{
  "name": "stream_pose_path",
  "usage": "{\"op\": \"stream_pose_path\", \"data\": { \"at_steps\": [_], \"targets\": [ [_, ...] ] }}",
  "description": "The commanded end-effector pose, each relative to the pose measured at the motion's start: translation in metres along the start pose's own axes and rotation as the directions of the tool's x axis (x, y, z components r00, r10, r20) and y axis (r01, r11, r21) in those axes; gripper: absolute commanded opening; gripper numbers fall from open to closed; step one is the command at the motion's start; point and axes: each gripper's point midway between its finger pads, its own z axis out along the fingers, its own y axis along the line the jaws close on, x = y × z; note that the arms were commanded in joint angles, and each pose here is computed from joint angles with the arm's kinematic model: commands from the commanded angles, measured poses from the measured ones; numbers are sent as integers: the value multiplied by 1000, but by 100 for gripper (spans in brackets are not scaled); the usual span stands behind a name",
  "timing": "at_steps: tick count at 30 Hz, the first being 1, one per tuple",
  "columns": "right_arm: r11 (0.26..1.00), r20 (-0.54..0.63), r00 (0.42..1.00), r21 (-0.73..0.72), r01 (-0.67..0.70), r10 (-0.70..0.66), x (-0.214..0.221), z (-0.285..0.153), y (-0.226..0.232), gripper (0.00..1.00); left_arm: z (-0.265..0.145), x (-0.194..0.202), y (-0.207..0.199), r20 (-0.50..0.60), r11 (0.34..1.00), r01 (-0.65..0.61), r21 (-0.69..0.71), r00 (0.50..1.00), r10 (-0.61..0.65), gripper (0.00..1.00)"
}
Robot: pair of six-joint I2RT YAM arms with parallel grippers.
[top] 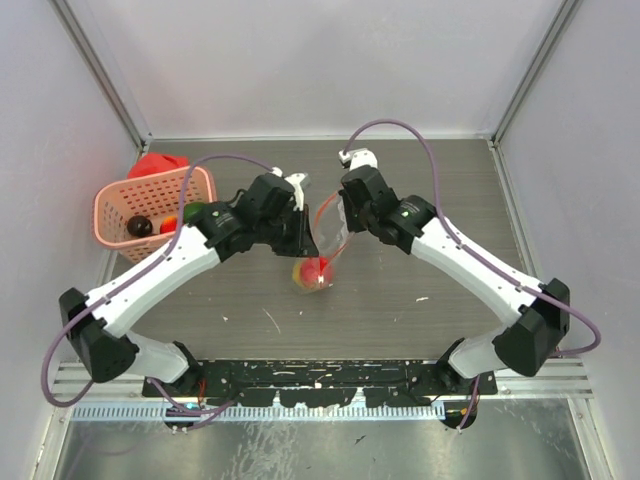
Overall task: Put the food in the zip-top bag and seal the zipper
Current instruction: Adjust the zipper food storage bag at the center of the board.
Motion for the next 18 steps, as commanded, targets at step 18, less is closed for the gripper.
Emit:
{"op": "stream_pose_path", "data": {
  "at_steps": [18],
  "targets": [
    [1000, 75, 997, 29, -1, -2, -33, -5, -15, 2, -17, -21, 21, 46, 996, -67, -65, 997, 70, 0]
  ]
}}
